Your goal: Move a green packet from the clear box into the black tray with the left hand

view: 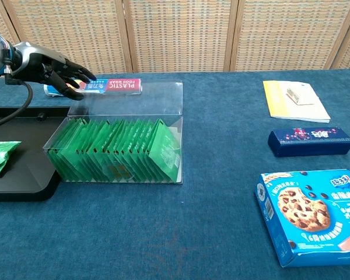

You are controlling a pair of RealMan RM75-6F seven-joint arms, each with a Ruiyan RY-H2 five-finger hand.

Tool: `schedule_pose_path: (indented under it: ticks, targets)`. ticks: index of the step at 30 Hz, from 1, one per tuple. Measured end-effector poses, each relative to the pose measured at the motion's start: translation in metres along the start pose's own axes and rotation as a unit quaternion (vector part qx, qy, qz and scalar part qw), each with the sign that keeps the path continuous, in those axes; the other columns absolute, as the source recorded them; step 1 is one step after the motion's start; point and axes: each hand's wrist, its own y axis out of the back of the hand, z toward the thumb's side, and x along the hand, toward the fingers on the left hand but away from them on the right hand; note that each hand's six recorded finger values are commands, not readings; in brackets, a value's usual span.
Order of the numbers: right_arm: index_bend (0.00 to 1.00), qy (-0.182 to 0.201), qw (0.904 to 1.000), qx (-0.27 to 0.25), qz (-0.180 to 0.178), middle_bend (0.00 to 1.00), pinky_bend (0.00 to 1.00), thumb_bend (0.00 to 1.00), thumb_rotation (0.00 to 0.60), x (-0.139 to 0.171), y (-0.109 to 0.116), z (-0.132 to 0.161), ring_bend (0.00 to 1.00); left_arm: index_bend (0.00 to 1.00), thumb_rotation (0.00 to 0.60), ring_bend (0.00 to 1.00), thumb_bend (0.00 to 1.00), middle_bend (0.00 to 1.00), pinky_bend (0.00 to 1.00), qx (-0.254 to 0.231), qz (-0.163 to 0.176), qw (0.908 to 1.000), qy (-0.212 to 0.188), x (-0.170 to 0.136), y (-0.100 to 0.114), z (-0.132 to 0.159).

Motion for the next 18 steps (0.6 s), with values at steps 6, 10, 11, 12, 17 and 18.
schedule_pose_path:
  ticks: [6,10,11,12,17,18]
  targets:
    - [0.0,0.0,1.0,0.0,-0.001,0.0,0.0,0.0,0.6,0.0,0.0,0.0,0.0,0.0,0.6,0.0,0.41,0.0,0.0,-0.003,0.029,0.9995,-0.012,-0.003,0.013,0.002]
    - [0.0,0.001,1.0,-0.001,0.0,0.0,0.0,0.0,0.6,0.0,0.0,0.0,0.0,0.0,0.6,0.0,0.41,0.0,0.0,0.024,0.071,0.9967,-0.032,-0.013,0.028,0.008]
    - [0.0,0.001,1.0,-0.001,0.0,0.0,0.0,0.0,0.6,0.0,0.0,0.0,0.0,0.0,0.6,0.0,0.41,0.0,0.0,0.033,0.081,0.9954,-0.038,-0.015,0.031,0.009]
    - [0.0,0.001,1.0,-0.001,0.0,0.0,0.0,0.0,0.6,0.0,0.0,0.0,0.0,0.0,0.6,0.0,0.41,0.0,0.0,0.046,0.095,0.9932,-0.047,-0.02,0.035,0.012]
    - [0.0,0.0,1.0,-0.003,-0.002,0.0,0.0,0.0,0.6,0.0,0.002,0.0,0.0,0.16,0.6,0.0,0.4,0.0,0.0,0.123,0.122,0.9812,-0.086,-0.038,0.035,0.025]
    - [0.0,0.0,1.0,-0.003,-0.003,0.0,0.0,0.0,0.6,0.0,0.002,0.0,0.0,0.21,0.6,0.0,0.4,0.0,0.0,0.144,0.122,0.9772,-0.096,-0.043,0.032,0.028]
